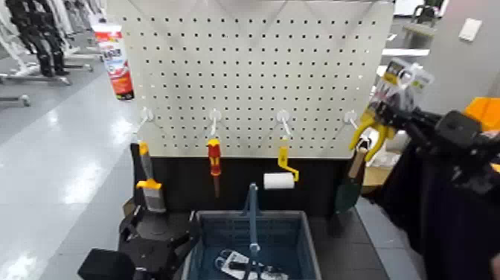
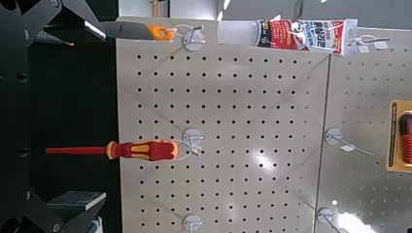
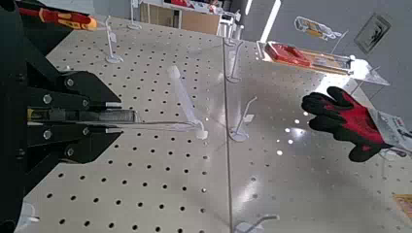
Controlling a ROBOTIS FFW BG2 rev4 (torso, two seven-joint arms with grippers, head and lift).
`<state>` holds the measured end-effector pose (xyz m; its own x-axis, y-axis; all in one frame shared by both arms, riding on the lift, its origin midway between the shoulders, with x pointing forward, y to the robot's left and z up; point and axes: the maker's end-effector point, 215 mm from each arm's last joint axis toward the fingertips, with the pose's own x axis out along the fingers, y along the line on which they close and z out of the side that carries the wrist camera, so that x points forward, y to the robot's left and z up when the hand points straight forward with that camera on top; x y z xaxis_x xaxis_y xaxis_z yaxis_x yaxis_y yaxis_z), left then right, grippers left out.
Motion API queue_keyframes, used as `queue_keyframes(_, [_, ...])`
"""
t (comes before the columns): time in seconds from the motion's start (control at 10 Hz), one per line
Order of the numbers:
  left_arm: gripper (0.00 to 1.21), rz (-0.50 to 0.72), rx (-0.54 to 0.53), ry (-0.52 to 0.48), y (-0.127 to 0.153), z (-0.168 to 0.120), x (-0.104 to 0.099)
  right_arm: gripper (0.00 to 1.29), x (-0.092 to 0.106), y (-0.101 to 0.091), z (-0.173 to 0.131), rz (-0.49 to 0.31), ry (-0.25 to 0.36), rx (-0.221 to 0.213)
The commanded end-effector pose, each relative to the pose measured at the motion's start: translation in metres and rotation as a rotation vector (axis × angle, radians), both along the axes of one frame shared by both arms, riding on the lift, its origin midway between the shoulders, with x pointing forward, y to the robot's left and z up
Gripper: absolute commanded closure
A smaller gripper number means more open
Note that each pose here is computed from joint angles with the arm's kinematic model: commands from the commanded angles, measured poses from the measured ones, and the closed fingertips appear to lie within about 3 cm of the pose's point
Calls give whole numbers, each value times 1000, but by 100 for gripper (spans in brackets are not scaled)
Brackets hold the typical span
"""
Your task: Put the yellow pliers into the crate.
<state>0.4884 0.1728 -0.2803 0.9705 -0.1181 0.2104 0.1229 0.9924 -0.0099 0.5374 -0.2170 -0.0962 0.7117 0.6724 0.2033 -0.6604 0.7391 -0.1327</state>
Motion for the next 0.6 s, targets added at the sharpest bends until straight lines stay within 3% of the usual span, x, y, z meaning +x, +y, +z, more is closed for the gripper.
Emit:
queue_keyframes(0.1, [15,-5,-1,4,-3,0,1,110,-5,25,-45,42,96,63])
queue_keyframes(0.3, [15,-4,0,2,-2,0,1,110,-6,49,-81,81,170,103])
queue_keyframes(0.6, [15,-1,0,-1,0,2,1,110,-9,85,-136,139,279,124])
